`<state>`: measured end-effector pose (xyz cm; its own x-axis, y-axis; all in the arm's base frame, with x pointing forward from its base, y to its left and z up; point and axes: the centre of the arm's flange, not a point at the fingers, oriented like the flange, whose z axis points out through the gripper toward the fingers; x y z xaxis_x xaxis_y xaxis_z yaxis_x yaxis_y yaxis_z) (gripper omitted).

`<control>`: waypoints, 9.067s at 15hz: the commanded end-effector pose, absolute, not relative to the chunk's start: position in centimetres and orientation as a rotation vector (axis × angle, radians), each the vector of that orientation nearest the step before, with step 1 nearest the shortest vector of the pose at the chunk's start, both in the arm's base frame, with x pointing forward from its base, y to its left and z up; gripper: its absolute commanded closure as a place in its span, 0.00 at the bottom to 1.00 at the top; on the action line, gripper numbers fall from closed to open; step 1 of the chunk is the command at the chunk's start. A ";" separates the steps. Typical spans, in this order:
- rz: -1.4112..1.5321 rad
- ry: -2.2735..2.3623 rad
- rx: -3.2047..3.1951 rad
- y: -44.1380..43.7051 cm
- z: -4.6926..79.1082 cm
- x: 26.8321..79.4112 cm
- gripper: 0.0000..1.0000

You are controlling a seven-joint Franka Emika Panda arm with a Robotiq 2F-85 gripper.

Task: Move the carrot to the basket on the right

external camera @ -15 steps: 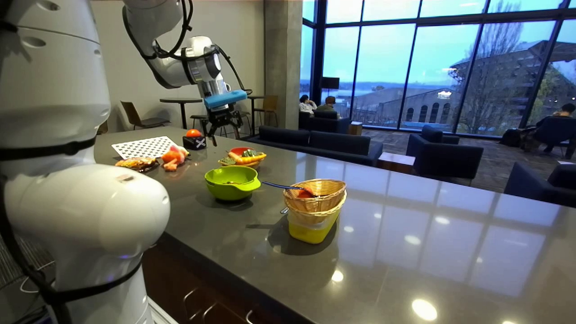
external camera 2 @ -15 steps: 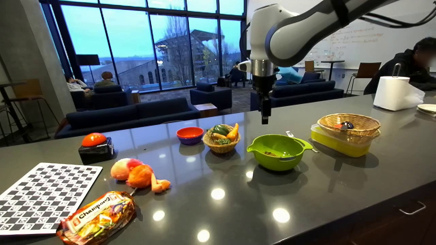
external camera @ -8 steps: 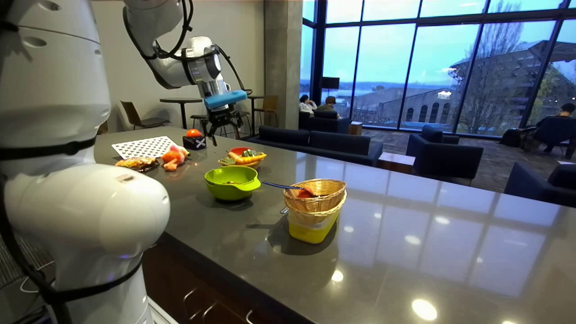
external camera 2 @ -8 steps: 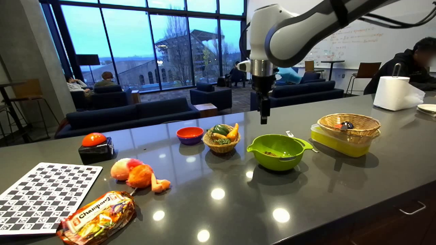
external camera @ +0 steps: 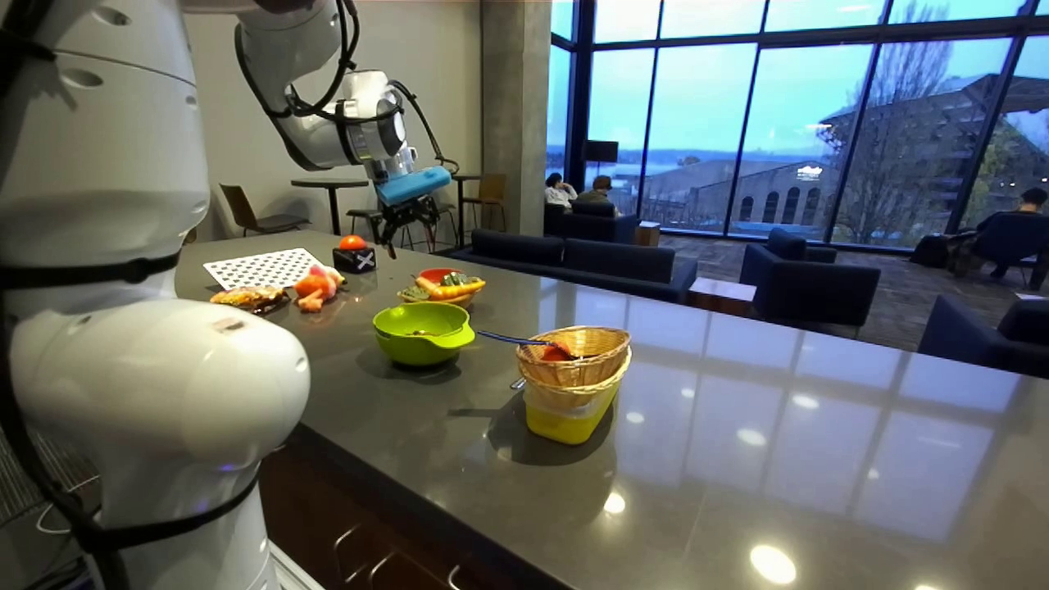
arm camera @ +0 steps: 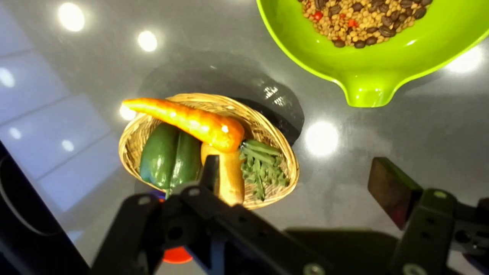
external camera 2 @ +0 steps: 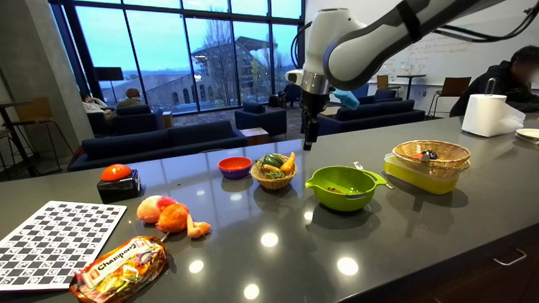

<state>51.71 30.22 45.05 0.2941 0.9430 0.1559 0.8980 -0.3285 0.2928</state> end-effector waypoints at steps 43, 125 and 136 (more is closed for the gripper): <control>0.347 0.809 3.104 26.1 36.3 60.5 0.00; 0.059 2.701 1.818 29.9 36.0 71.6 0.89; 0.187 2.379 2.181 29.9 43.7 67.7 0.89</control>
